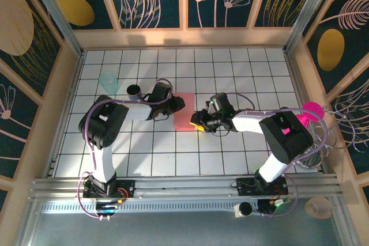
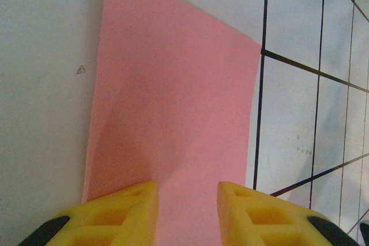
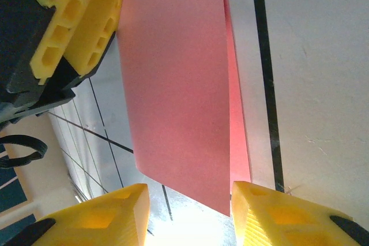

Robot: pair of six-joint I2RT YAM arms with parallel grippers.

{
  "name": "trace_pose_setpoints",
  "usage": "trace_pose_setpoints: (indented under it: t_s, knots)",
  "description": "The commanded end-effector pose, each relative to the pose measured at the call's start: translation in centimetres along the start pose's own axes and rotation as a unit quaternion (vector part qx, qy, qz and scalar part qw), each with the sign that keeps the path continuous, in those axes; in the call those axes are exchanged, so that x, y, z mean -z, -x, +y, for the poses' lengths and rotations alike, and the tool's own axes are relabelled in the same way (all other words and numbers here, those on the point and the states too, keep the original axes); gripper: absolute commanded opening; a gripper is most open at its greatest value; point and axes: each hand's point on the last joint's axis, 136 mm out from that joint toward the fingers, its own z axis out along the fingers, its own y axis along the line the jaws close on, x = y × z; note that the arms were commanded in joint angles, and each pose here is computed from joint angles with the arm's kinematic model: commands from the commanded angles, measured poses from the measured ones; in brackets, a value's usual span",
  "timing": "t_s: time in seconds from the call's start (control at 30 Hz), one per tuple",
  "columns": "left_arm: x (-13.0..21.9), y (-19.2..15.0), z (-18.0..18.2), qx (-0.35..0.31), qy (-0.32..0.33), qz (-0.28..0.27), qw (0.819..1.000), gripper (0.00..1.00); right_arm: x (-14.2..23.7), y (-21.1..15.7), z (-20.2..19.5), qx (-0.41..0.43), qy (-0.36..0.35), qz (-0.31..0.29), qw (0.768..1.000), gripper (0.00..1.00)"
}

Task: Fold a paper plane with a square sheet of paper (pick it up from the middle)
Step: Fold the triangle a second time at the center of the table.

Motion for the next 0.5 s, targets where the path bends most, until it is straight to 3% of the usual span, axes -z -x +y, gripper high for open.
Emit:
trace_pose_setpoints:
  t_s: [0.0,0.3,0.47]
  knots:
    - [-0.3,-1.6,2.6,0.015,0.034,0.021,0.999,0.34,-0.5,-1.0,-1.4,-0.013,-0.028,0.014,0.999,0.42]
    - [-0.2,-1.8,2.4,0.012,0.027,0.023,0.999,0.33,-1.1,-1.2,0.1,-0.004,-0.003,0.018,1.0,0.38]
    - [0.0,-1.6,2.0,0.008,0.022,0.02,1.0,0.33,-0.8,0.5,1.2,0.004,0.012,-0.023,1.0,0.34]
